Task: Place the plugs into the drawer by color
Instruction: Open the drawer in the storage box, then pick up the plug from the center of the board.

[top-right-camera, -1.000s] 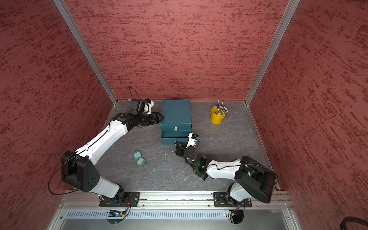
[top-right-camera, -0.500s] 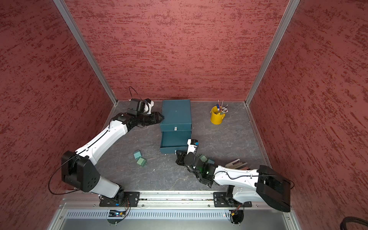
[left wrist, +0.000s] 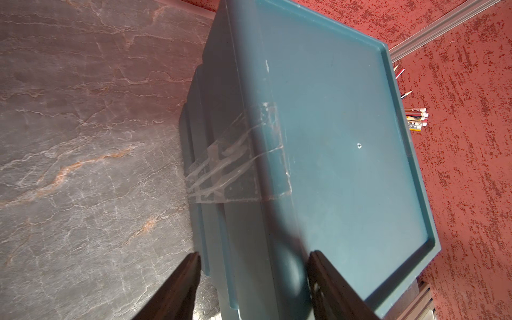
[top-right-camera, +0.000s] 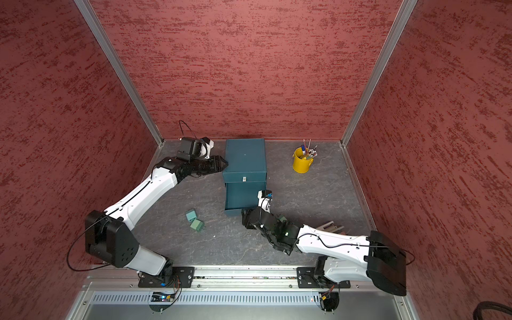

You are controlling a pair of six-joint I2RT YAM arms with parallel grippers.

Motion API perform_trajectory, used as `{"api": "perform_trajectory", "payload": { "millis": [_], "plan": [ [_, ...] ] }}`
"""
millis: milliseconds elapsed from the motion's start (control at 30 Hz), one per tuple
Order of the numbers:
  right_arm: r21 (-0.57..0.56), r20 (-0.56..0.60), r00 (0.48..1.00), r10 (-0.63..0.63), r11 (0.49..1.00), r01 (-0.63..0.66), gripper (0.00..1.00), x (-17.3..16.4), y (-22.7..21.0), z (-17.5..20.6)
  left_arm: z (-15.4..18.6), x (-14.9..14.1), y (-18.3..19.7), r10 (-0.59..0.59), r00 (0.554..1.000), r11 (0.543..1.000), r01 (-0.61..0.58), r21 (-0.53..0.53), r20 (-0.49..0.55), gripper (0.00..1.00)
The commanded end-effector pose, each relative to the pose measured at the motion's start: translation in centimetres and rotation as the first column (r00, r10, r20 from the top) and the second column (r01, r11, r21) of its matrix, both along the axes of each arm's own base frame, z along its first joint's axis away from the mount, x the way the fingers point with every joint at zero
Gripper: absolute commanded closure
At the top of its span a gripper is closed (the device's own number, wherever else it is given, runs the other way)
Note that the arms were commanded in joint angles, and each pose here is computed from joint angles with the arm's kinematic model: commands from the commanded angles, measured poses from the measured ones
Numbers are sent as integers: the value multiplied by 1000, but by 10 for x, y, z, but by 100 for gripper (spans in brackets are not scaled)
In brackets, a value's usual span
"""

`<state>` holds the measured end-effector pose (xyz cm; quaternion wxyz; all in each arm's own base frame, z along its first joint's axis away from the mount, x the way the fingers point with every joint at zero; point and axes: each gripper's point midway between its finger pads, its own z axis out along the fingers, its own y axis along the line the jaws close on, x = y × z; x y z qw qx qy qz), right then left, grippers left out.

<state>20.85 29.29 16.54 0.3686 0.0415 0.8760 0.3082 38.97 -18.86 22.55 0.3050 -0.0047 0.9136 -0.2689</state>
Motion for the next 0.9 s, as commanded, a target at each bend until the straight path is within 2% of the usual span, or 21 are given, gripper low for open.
{"api": "perform_trajectory", "payload": {
  "millis": [0,133,233,300,333,467,567,600,733,867],
  "plan": [
    [-266,27,1000,-12,964,18,38,-9,-41,11,14,-6,3,0,1000,1000,0,-4,20,35],
    [-418,34,998,-47,907,57,35,-13,-77,32,28,-5,2,4,999,1000,-4,-15,41,34],
    [-494,62,985,-159,853,168,20,-13,-112,46,45,-3,1,14,998,1000,-13,-22,60,34],
    [-509,91,970,-227,826,241,4,-12,-131,55,61,-2,0,20,996,999,-17,-28,87,33],
    [-508,98,963,-252,819,266,2,-11,-137,57,67,-2,0,22,995,999,-19,-27,99,32],
    [-517,67,942,-330,796,316,2,-1,-156,59,97,-7,1,42,987,999,-39,-24,154,30],
    [-527,-57,898,-435,777,343,2,9,-178,44,114,-16,12,95,973,995,-101,18,209,28],
    [-508,-106,884,-454,789,345,3,14,-181,39,117,-22,18,120,965,989,-137,56,233,28],
    [-448,-118,859,-499,798,403,3,29,-187,35,120,-49,39,181,942,965,-226,134,282,24],
    [-468,-145,830,-538,777,422,4,35,-198,20,113,-84,81,293,917,926,-343,158,269,21]
  ]
}}
